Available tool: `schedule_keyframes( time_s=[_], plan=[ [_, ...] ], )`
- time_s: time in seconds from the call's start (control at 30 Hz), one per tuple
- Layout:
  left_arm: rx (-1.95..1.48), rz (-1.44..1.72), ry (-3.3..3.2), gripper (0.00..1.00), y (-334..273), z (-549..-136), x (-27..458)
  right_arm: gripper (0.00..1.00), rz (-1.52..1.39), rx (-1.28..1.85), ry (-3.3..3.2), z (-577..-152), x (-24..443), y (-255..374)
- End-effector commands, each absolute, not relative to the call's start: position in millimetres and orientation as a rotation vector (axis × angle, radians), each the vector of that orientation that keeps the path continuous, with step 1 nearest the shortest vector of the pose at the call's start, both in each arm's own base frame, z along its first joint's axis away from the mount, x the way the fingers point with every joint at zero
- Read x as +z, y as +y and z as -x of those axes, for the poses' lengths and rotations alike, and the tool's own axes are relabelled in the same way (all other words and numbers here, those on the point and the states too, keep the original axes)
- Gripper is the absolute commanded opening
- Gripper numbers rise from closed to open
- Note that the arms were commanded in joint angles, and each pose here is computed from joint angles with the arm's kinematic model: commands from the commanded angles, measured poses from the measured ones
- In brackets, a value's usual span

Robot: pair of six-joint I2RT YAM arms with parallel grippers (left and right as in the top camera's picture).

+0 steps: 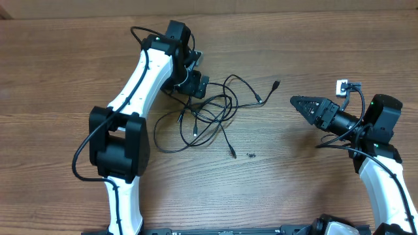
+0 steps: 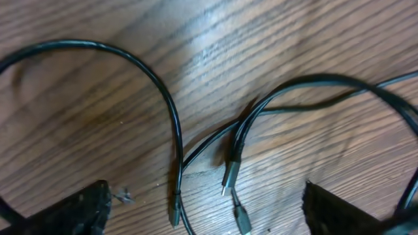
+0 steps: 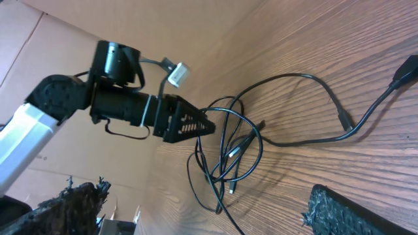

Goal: Untangle cables

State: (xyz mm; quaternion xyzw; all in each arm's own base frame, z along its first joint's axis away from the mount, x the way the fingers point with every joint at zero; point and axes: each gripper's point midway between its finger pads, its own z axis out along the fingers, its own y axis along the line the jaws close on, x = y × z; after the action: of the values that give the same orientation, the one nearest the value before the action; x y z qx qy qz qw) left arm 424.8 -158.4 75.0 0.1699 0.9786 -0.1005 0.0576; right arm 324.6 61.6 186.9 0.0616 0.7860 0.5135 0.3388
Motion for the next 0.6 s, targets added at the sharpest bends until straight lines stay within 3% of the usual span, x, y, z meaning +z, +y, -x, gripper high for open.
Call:
schedule_keyframes(
  time_s=[0.0, 0.03, 0.1, 0.33, 0.57],
  plan=[
    [-0.293, -0.639, 2.932, 0.78, -159.6, -426.4, 76.7, 1.00, -0.145, 1.331, 2.046, -325.0, 186.2, 62.6],
    [-0.291, -0.659, 2.929, 0.59, -159.3, -425.7, 76.7, 1.00, -0.146, 1.331, 2.046, -325.0, 186.1, 62.5],
    [-0.290, -0.673, 2.936, 0.04, -158.4, -423.4, 76.2, 1.00, -0.146, 1.331, 2.046, -325.0, 186.1, 62.5],
    [-0.290, -0.675, 2.955, 0.04, -156.3, -416.0, 87.1, 1.00, -0.151, 1.322, 2.048, -325.8, 185.4, 61.7],
    [-0.295, -0.629, 2.647, 0.04, -164.1, -439.5, 218.0, 1.00, -0.151, 1.323, 2.048, -325.7, 185.4, 61.7]
  ],
)
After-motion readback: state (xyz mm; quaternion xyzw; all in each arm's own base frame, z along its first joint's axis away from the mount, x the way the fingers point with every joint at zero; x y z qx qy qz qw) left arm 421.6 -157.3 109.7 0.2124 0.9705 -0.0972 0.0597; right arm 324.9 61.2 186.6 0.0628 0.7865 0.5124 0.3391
